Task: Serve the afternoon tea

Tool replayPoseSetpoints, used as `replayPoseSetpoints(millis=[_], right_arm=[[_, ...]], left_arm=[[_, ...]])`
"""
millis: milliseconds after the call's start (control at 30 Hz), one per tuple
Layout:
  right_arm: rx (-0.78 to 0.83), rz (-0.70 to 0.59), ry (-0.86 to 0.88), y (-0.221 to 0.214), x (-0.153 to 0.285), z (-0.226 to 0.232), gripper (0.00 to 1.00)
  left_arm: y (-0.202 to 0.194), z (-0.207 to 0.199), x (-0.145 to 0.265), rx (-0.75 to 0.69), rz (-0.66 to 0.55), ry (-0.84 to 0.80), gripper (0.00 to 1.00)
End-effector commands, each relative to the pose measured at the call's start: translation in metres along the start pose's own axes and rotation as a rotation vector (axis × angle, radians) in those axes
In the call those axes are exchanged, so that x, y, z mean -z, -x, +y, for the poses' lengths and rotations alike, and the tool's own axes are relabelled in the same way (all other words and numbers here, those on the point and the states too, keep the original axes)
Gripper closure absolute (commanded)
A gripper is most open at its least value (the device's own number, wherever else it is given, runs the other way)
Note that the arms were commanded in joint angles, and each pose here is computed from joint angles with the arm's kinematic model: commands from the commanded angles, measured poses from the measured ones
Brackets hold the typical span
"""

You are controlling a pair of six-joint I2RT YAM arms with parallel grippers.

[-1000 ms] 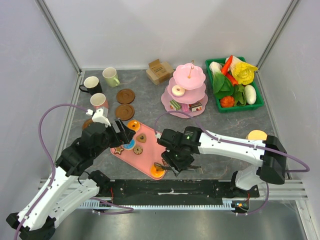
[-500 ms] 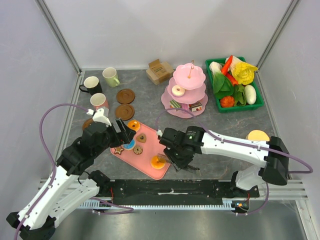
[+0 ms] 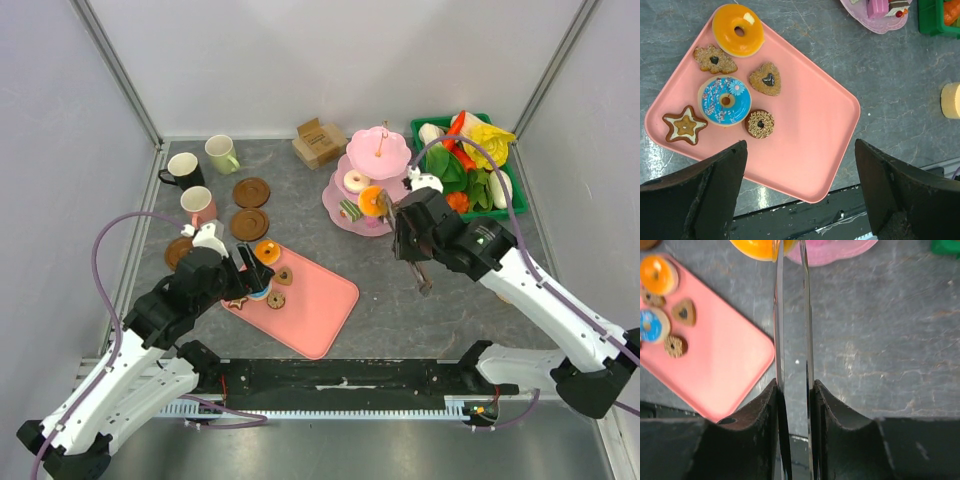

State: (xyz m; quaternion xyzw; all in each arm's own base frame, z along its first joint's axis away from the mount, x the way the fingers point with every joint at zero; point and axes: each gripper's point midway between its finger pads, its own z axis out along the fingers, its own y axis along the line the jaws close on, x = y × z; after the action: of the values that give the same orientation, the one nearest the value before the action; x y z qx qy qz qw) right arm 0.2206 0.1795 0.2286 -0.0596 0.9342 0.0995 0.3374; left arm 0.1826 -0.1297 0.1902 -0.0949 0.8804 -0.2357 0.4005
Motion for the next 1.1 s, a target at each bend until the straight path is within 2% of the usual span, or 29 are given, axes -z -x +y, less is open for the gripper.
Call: replayPoseSetpoints(millis=[0,300,767,967,1067], right_arm=[[-0.084,-0.183,-0.056,0.052,-0.003,-0.013,0.65],[-0.140,-0.198,-0.168,0.070,-0.033,-0.041,0.66],[-0.141,-0.170,-0.163,0.069,-0.070,-0.043,0.65],[-0.145,-0.151,-0.179,0.067,-0.078,-0.045,0.58],[-0.147,-0.154,-0.184,0.066,-0.076,-0.047,0.48]], left_arm=[[0.004,-0.007,-0.005,0.036,-0.022,-0.023,0.06],[0.004,-0.006,-0.004,0.028,-0.024,-0.025,0.06],[0.005,-0.007,-0.003,0.027,-0.025,-0.028,0.06],[0.004,-0.007,0.000,0.025,-0.020,-0.031,0.05],[0.005,-0.007,0.002,0.027,-0.027,-0.032,0.05]])
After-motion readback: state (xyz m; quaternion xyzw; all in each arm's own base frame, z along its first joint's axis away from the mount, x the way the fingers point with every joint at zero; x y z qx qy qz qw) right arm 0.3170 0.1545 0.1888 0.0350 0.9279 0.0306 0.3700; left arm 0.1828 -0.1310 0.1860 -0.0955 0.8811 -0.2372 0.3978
